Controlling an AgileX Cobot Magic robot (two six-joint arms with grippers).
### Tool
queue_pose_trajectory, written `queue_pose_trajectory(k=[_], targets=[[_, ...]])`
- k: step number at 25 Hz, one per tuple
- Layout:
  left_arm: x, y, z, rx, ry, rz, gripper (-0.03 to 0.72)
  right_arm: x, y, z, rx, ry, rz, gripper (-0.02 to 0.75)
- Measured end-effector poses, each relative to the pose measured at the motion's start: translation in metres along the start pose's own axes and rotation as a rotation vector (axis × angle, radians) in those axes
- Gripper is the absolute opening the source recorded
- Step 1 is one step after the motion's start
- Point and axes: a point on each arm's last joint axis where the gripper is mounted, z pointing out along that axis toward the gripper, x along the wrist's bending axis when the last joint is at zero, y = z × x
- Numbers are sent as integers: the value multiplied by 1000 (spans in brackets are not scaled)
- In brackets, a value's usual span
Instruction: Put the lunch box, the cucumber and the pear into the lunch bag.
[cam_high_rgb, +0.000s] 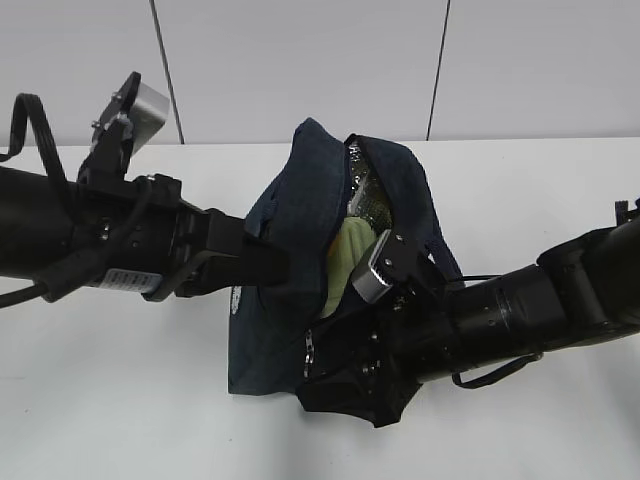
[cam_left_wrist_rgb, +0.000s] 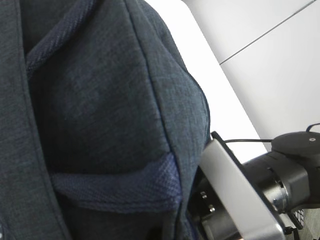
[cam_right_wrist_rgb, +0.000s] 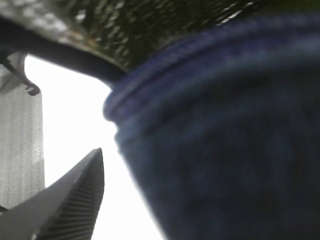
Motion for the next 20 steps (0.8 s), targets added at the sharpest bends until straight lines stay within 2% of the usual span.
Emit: queue_pose_trajectory(k=[20], targets=[[0, 0, 0, 5, -5, 3, -15, -5, 5, 2, 3, -17, 82, 532]])
